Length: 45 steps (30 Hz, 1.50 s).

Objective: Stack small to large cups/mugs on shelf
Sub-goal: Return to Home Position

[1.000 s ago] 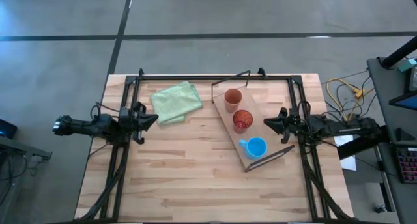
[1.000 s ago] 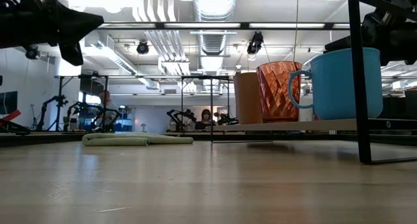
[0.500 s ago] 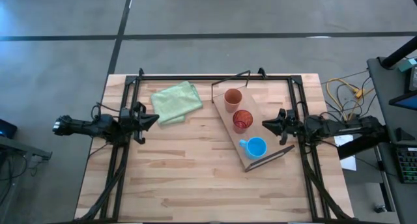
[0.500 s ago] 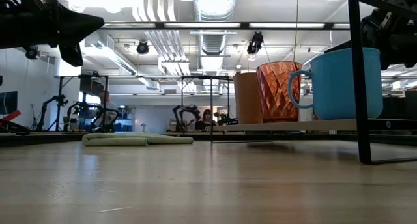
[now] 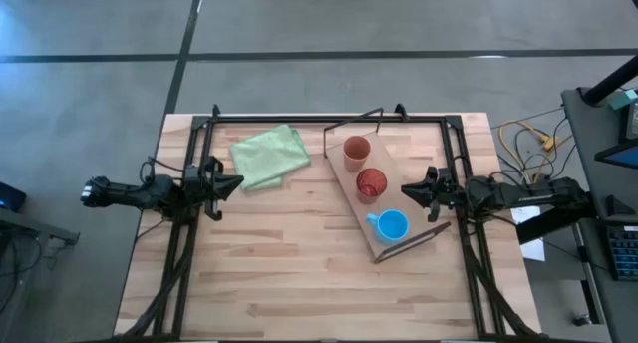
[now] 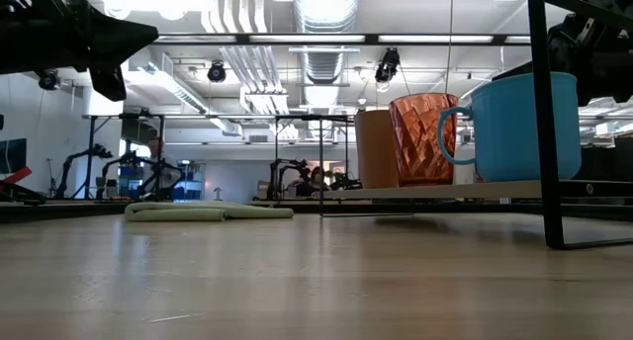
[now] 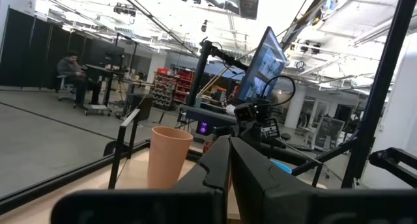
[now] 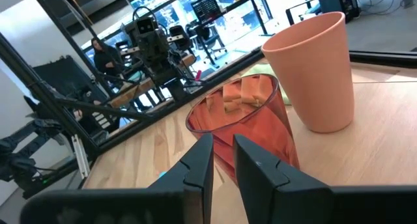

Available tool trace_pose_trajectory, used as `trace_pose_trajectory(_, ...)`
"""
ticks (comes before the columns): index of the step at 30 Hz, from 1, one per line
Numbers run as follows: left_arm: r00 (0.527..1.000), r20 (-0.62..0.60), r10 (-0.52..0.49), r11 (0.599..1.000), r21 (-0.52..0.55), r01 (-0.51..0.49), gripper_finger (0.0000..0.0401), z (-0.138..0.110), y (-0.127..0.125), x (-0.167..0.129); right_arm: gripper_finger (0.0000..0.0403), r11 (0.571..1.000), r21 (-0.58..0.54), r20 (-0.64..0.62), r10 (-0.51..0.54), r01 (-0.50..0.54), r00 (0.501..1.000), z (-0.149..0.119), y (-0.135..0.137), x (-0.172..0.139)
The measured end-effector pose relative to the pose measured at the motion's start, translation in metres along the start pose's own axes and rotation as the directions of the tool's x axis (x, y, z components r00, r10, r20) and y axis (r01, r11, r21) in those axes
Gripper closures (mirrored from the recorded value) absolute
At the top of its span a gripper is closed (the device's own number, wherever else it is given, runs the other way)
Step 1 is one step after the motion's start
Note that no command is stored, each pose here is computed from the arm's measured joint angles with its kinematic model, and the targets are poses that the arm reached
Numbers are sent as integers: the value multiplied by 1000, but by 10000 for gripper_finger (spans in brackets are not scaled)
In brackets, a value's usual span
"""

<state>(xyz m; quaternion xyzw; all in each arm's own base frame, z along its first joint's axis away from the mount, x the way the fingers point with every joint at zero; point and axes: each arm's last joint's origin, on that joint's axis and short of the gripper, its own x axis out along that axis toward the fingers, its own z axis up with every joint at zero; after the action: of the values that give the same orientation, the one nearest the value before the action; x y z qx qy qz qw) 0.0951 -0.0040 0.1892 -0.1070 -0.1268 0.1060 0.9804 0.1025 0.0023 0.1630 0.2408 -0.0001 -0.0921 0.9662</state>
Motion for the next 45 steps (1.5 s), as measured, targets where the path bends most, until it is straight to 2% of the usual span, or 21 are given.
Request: trace_pose_trajectory(45, 1000, -1, -1, 1000, 1, 1, 401, 0, 0, 0, 349, 1000, 0, 0, -1, 1, 1000, 0, 0, 0)
